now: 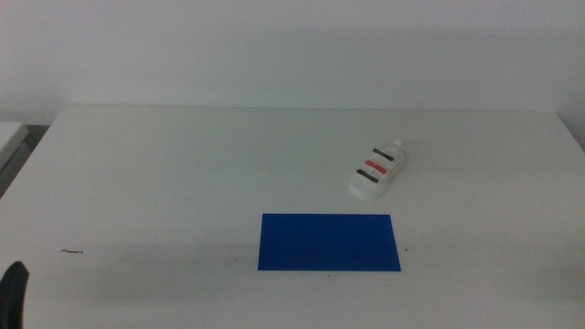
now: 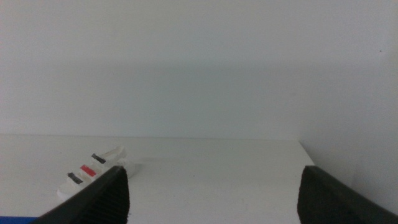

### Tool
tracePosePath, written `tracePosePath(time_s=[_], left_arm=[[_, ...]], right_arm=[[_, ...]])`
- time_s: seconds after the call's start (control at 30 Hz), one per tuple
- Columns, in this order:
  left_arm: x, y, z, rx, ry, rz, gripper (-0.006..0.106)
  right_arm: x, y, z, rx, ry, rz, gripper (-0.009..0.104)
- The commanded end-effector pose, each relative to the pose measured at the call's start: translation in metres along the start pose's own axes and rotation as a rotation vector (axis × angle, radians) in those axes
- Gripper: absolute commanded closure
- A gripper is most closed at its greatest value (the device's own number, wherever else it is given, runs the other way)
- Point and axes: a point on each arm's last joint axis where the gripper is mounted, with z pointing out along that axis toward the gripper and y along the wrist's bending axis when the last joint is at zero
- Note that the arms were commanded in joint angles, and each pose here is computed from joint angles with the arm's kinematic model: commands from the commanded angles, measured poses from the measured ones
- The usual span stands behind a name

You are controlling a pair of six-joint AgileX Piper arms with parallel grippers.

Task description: Use one arm to grab the shoe from the table and place it on the mat.

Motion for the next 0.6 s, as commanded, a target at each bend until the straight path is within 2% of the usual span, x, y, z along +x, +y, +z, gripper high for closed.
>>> tracePosePath(time_s=[0.0,0.13,0.2,0.37,0.57], left_arm=[[-0.001,0.000,0.000,0.002,-0.008,-0.005,0.007],[-0.001,0.000,0.000,0.002,-0.008,-0.005,0.007],[-0.001,0.000,0.000,0.002,-0.008,-0.005,0.007],[-0.001,0.000,0.000,0.002,-0.008,-0.005,0.007],[-0.001,0.000,0.000,0.002,-0.008,-0.005,0.007]], right_arm=[[0.001,0.000,0.000,0.003,-0.003,0.004,0.003],[0.001,0.000,0.000,0.002,-0.003,0.025,0.003],[0.002,0.000,-0.001,0.006,0.045,0.025,0.003],[-0.040,-0.002,0.000,0.017,0.133,0.026,0.003],[-0.110,-0.002,0.031,0.013,0.349,0.085,0.003]])
